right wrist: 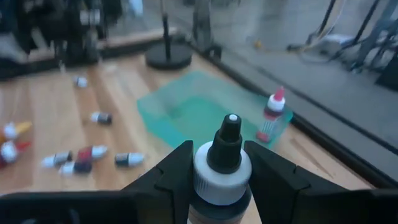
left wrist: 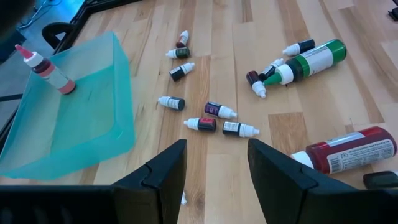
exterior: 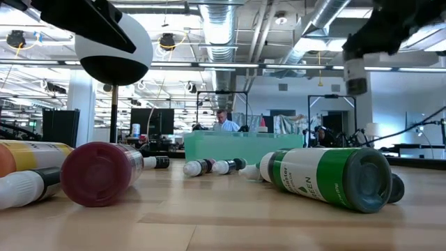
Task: Pick & Place food coloring
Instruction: Put the black food coloring bottle into the green bin
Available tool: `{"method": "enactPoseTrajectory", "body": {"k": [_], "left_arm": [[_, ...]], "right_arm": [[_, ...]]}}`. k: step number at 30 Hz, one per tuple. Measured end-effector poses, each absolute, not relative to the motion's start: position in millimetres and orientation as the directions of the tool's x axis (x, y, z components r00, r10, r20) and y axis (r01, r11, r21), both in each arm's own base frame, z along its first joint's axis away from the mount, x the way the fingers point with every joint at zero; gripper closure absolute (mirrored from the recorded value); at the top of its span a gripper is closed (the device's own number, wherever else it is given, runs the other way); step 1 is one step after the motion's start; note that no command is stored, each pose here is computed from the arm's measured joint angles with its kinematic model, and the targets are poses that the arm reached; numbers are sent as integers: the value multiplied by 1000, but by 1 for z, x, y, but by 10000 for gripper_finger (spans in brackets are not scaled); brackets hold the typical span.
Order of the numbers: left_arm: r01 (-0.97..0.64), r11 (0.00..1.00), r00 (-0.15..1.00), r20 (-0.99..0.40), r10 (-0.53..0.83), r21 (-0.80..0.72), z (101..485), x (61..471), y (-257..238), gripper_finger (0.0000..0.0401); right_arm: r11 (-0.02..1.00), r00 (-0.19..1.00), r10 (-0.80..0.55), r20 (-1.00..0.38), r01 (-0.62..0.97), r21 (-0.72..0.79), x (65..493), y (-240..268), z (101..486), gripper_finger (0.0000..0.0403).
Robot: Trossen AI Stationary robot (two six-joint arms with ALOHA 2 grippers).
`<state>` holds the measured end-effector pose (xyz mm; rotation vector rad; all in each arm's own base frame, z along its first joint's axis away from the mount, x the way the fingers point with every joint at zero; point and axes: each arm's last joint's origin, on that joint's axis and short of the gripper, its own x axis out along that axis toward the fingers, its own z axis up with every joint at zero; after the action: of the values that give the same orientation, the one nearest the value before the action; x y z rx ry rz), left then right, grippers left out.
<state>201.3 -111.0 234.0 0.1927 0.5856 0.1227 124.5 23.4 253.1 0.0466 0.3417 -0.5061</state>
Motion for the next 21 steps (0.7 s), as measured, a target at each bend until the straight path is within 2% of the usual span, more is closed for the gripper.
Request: {"method": "enactPoseTrajectory", "body": {"k": [9,21], "left_arm": [[-62,975,828,-535,171,216,234,201,-111,236],[-58,973,834,-525,169,222,235,202,-111,236]], "right_arm": [[826,827,-558,-63,561,43,144,9,222,277],[801,802,-597,-11,597,47,186,-28,203,272]]}}
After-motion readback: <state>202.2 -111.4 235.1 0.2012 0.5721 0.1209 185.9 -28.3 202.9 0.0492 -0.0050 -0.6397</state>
